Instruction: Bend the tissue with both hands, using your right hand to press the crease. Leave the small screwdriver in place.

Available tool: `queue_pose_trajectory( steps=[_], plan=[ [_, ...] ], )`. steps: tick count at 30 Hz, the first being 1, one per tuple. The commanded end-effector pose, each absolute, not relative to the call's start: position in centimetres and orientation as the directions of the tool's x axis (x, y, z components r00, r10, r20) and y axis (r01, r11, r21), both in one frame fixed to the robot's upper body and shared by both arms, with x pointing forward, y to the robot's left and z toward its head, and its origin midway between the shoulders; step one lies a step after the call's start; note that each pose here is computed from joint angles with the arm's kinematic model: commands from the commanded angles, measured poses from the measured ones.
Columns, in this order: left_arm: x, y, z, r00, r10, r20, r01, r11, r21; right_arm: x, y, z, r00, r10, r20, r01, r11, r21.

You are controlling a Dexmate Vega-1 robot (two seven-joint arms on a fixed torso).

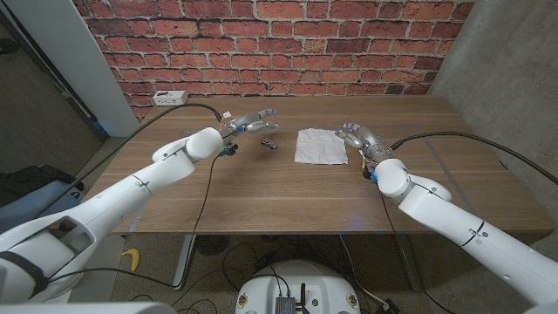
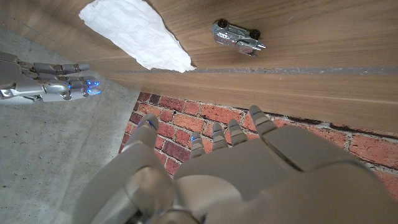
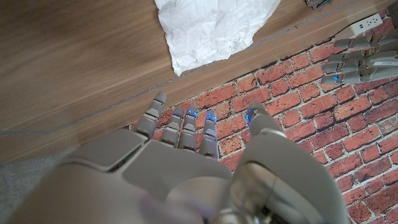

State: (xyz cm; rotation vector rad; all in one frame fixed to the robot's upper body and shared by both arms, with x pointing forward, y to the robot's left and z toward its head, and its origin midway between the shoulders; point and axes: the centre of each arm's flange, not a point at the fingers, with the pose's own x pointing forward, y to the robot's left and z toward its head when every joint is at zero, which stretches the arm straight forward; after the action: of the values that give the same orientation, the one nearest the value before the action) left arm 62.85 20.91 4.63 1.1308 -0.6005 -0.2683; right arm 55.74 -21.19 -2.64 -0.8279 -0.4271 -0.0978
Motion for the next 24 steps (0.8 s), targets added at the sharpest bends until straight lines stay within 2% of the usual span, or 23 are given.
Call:
queue_pose_trajectory(
  steps=[1,24],
  plan=[
    [62.5,19.8,4.2,0.822,-0.497,0.277,-0.104,0.348,0.932,55.4,-20.6,-3.0,0.923,0.065,0.380,0.258,0.628,-0.734],
    [62.4,17.5,4.0,0.831,-0.512,0.217,-0.119,0.217,0.969,55.4,-19.3,-3.7,0.949,0.033,0.312,0.250,0.524,-0.814]
  ],
)
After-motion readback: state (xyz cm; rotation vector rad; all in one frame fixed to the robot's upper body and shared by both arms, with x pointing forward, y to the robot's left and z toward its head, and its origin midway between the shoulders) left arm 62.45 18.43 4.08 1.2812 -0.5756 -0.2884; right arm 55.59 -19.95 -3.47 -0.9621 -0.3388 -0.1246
